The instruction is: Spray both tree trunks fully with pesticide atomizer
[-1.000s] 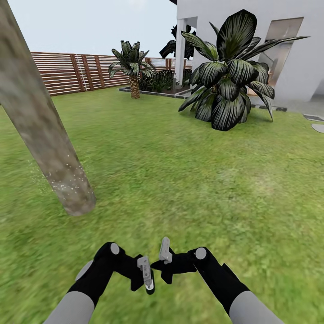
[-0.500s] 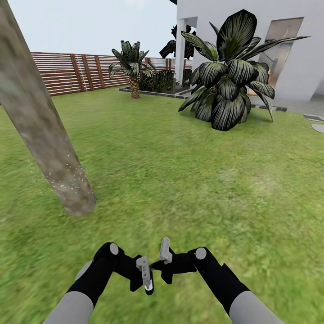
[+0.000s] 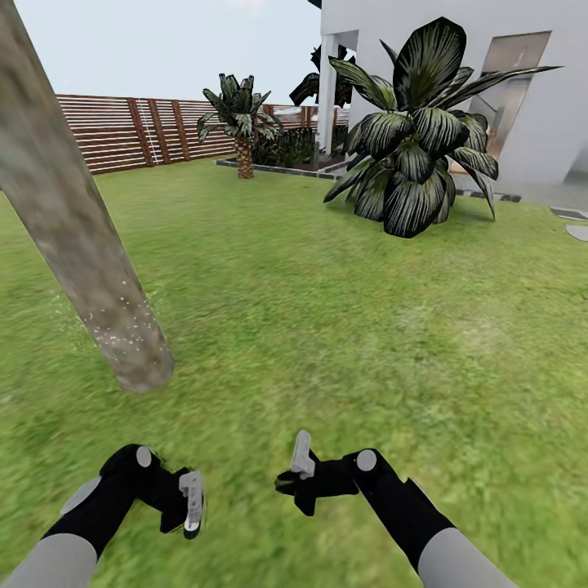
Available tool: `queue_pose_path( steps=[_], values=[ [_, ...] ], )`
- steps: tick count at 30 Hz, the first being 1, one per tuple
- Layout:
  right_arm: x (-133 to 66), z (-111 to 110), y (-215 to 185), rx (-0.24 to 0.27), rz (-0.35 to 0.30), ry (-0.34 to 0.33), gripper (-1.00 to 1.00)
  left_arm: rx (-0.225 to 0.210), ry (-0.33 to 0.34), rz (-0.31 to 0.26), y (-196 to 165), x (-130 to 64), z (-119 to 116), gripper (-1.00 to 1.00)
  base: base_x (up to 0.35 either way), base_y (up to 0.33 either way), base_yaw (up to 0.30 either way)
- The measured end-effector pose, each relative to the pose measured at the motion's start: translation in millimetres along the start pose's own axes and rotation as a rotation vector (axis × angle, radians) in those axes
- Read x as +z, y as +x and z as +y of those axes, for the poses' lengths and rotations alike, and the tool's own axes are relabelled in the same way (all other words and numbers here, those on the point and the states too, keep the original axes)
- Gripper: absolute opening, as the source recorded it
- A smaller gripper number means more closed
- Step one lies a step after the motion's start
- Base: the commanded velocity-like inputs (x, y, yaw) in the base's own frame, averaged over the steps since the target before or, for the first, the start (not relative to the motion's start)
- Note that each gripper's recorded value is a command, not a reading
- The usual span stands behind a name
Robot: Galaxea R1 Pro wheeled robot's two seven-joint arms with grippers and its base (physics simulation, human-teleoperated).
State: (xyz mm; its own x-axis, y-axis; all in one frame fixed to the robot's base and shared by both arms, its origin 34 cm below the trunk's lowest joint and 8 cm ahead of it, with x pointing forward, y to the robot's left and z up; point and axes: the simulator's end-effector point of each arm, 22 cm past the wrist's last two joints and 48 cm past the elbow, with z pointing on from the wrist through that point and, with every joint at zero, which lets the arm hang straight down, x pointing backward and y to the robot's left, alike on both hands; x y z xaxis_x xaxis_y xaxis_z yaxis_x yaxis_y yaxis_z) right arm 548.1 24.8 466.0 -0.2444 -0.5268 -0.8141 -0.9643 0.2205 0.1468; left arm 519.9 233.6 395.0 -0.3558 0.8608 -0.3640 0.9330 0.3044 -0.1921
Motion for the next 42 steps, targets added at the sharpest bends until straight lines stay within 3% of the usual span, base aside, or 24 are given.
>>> queue_pose_path(
  steps=[5,7,8,9,10,12,13,15,17,18,20,21,23,27,32,38,42],
  values=[
    [-4.1,-3,12,0.012,0.018,0.009,1.00,-0.025,-0.021,0.032,27,-12.1,10,-1.00,0.000,0.000,0.000],
    [-7.7,-2,46,0.064,0.069,0.009,1.00,-0.054,-0.066,0.022,33,-17.4,21,-1.00,0.000,0.000,0.000],
    [-9.9,-2,69,0.105,0.103,0.025,1.00,-0.093,-0.124,0.001,37,-23.8,36,-1.00,0.000,0.000,0.000],
    [-31.9,-45,123,0.257,0.127,0.250,1.00,-0.235,-0.254,-0.054,58,-30.7,63,-1.00,0.000,0.000,0.000],
    [-45.1,-57,148,0.324,0.142,0.331,1.00,-0.298,-0.278,-0.075,67,-28.9,66,-1.00,0.000,0.000,0.000],
    [-77.1,-86,198,0.480,0.146,0.572,1.00,-0.461,-0.387,-0.169,88,-22.1,80,-1.00,0.000,0.000,0.000],
    [-91.9,-94,218,0.517,0.157,0.678,1.00,-0.535,-0.458,-0.224,97,-20.4,88,-1.00,0.000,0.000,0.000],
    [-121.4,-106,250,0.541,0.200,0.878,1.00,-0.682,-0.595,-0.280,127,-10.0,91,-1.00,0.000,0.000,0.000],
    [-150.0,-114,268,0.541,0.229,1.048,1.00,-0.781,-0.732,-0.276,160,-6.6,87,-1.00,0.000,0.000,0.000],
    [-166.9,-117,274,0.530,0.236,1.142,1.00,-0.817,-0.809,-0.258,180,-4.2,77,-1.00,0.000,0.000,0.000],
    [-183.8,-115,279,0.510,0.222,1.235,1.00,-0.859,-0.927,-0.248,203,-8.0,65,-1.00,0.000,0.000,0.000],
    [-186.9,-113,280,0.504,0.212,1.254,1.00,-0.882,-0.967,-0.248,212,-10.2,60,-1.00,0.000,0.000,0.000],
    [-189.5,-104,284,0.497,0.196,1.272,1.00,-0.968,-1.016,-0.233,238,-5.2,32,-1.00,0.000,0.000,0.000],
    [-182.3,-68,306,0.510,0.224,1.243,1.00,-1.039,-1.000,-0.204,254,10.7,2,-1.00,0.000,0.000,0.000],
    [-177.4,-61,306,0.523,0.217,1.243,1.00,-1.059,-0.983,-0.192,257,17.8,-8,-1.00,0.000,0.000,0.000],
    [-153.5,-55,292,0.548,0.187,1.224,1.00,-1.057,-0.979,-0.193,256,19.2,-9,-1.00,0.000,0.000,0.000],
    [-154.4,-54,293,0.552,0.192,1.225,1.00,-1.053,-0.966,-0.197,253,21.8,-10,-1.00,-0.015,0.000,0.000]
  ],
)
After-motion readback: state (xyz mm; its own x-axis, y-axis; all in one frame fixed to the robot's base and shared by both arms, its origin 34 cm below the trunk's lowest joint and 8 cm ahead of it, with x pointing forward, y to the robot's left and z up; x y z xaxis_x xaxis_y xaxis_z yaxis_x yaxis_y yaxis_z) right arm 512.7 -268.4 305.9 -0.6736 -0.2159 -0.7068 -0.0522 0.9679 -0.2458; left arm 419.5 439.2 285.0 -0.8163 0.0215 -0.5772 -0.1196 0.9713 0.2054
